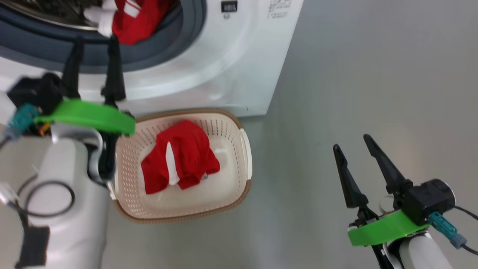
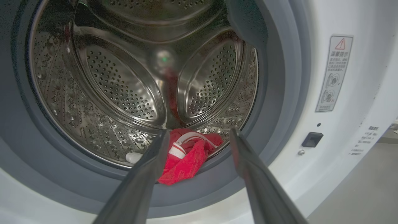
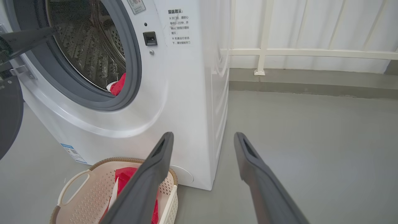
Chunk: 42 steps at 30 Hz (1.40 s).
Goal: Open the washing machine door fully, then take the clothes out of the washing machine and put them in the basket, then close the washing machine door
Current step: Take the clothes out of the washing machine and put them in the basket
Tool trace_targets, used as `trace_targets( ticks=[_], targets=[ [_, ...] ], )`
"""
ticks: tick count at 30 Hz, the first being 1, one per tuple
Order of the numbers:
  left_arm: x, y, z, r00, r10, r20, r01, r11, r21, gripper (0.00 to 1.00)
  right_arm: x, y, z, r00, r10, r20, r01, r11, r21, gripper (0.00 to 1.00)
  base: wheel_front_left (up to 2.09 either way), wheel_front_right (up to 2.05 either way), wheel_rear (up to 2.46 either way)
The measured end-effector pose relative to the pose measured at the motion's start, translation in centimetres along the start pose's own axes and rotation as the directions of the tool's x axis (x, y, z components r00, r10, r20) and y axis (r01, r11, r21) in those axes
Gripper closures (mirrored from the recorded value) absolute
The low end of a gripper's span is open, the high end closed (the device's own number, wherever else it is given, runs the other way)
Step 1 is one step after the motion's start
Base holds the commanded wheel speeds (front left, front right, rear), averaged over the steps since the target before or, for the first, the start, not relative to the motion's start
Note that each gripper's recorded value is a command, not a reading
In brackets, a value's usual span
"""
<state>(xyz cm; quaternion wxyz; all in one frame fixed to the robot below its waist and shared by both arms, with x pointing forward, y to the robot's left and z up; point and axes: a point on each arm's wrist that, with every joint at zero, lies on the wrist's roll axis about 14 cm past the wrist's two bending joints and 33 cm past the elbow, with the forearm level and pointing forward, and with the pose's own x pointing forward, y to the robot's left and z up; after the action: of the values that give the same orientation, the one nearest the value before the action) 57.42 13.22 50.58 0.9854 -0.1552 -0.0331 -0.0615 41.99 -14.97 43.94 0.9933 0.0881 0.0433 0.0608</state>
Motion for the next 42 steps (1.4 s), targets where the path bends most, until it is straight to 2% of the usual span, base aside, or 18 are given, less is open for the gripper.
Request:
trace_targets(
  ticks=[12, 23, 31, 36, 42],
  targets=[
    [5.6, 1.1, -4.4, 0.997, 0.008, -0.076, -0.011, 0.999, -0.037, 0.0, 2.8, -0.1, -3.7, 0.997, 0.021, -0.077, -0.02, 1.0, 0.004, 0.0, 0.0, 0.0, 0.0],
    [9.9, 1.8, -6.8, 0.986, 0.018, -0.167, -0.033, 0.996, -0.087, 0.0, 3.1, -1.0, -6.2, 0.99, 0.007, -0.14, -0.008, 1.0, -0.005, 0.0, 0.0, 0.0, 0.0],
    [11.5, 1.4, -9.9, 0.939, 0.001, -0.345, -0.03, 0.996, -0.08, 0.0, 3.0, -3.2, -6.9, 0.986, -0.05, -0.161, 0.044, 0.998, -0.039, 0.0, 0.0, 0.0, 0.0],
    [11.2, 2.1, -12.3, 0.882, 0.01, -0.471, -0.013, 1.0, -0.004, 0.0, 2.8, -3.9, -6.9, 0.984, -0.069, -0.166, 0.062, 0.997, -0.045, 0.0, 0.0, 0.0, 0.0],
    [10.7, 2.4, -14.4, 0.837, 0.023, -0.547, 0.033, 0.995, 0.093, 0.0, 2.2, -4.4, -7.0, 0.981, -0.086, -0.176, 0.08, 0.996, -0.042, 0.0, 0.0, 0.0, 0.0]
  ],
)
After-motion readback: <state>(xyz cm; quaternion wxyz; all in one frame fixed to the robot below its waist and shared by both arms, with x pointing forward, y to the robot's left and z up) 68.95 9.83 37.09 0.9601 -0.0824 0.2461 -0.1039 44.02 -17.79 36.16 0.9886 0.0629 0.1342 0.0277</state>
